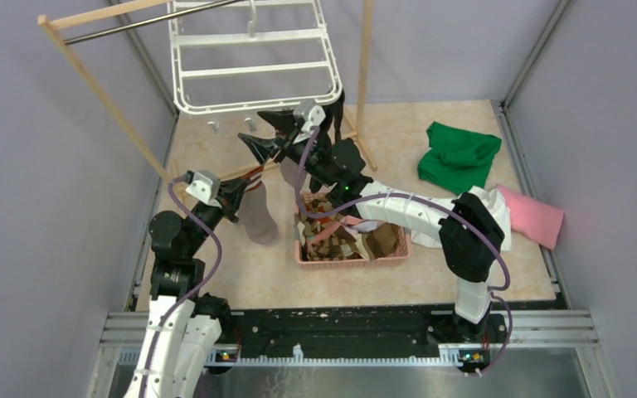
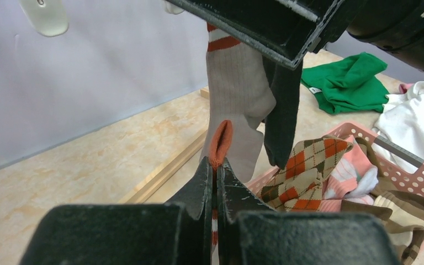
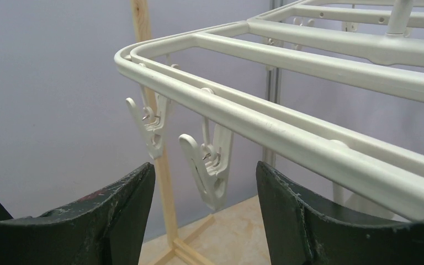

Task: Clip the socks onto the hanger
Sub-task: Adjust the hanger on the clothesline.

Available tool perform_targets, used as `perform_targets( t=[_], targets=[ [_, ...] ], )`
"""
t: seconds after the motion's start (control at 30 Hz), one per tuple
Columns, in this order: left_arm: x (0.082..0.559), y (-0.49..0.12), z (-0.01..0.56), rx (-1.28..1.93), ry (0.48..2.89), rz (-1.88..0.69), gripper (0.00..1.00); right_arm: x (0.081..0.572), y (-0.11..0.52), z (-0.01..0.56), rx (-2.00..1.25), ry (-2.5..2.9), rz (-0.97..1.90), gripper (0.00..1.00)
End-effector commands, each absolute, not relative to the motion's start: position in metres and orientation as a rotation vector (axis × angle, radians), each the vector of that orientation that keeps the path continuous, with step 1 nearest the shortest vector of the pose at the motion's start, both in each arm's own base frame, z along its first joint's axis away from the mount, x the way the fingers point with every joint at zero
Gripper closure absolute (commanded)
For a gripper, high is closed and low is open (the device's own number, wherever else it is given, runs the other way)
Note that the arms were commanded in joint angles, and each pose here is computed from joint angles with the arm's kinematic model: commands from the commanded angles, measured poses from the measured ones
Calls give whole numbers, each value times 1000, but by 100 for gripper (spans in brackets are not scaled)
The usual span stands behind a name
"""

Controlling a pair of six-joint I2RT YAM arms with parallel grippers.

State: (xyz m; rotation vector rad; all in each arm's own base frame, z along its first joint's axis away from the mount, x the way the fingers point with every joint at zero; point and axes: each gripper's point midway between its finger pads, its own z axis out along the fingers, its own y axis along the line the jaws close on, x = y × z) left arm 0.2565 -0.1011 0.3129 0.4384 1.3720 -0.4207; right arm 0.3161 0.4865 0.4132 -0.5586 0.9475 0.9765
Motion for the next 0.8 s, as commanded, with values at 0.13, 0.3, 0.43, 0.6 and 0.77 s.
perform_targets(
  t=[0.13, 0.3, 0.43, 0.6, 0.77],
  targets=[
    [253, -105, 346, 483, 1277, -409, 100, 304, 489, 440, -521, 875, 1039, 35],
    [253, -106, 346, 488, 1272, -412, 100, 306, 487, 446, -505, 868, 1028, 34],
    [253, -106, 347, 489, 1269, -411, 100, 305, 485, 451, -500, 846, 1028, 34],
    [252, -105, 350, 504, 1257, -388, 100, 304, 484, 453, -515, 825, 1036, 33],
    [251, -106, 352, 509, 1252, -389, 100, 310, 483, 454, -523, 813, 1045, 33]
  ],
)
